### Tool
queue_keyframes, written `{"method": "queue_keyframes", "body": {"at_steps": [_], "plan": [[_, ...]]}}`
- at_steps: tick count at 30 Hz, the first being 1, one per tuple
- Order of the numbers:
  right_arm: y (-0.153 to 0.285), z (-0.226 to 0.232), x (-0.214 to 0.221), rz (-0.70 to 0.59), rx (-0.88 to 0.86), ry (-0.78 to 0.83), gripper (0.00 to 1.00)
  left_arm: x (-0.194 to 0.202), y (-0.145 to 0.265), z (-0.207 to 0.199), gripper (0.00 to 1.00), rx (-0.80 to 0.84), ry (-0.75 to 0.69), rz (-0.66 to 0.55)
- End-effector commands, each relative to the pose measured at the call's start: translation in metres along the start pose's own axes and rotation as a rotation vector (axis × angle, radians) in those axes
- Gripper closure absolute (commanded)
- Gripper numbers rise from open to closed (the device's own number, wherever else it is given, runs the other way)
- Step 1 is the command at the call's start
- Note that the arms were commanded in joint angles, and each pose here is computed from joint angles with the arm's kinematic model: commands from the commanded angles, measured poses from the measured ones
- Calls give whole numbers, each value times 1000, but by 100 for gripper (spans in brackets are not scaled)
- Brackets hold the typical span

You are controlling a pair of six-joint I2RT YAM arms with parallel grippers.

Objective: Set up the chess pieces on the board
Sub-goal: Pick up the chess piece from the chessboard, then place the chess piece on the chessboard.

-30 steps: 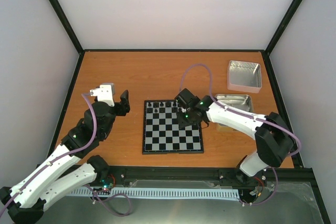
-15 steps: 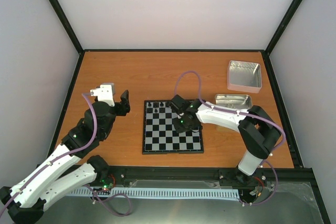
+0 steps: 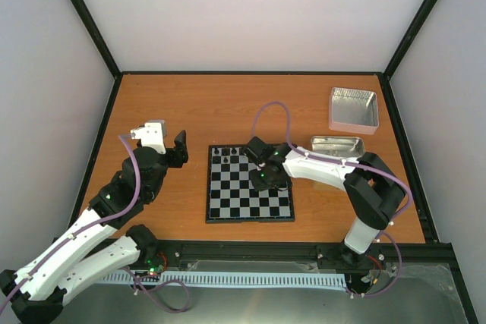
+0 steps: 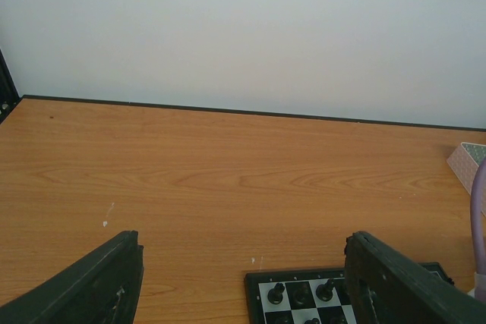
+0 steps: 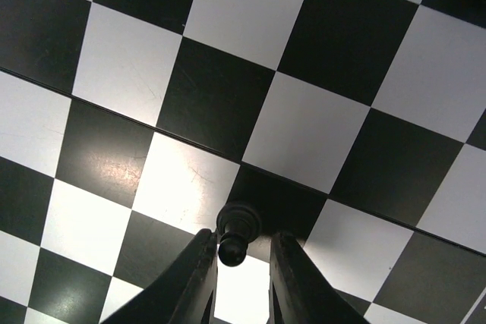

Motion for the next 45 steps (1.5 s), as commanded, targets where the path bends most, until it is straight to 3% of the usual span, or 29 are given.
{"method": "queue_keyframes", "body": {"at_steps": [1,14,28,45], "plan": [[2,5,-9,-33,8,4,80,-7,2,-1,26,13,26,-30],[1,7,-13,-45,0,6,97,-7,3,0,26,11,29,-32],[14,26,-74,-221,22,20,97,-7,4,0,26,15,33,-32],[-19,22,-103,-174,91,-23,97,-7,5,1,26,15,35,-36]]}}
Point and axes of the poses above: each gripper's point midway between its finger pads, its own y axis back along the fingers, its own z axis along the line the jaws close on, x = y × z, the point moved 9 cm from there along y, back along the fingers, and after that the axes turned 6 degrees about y, right-handed, at the moved point
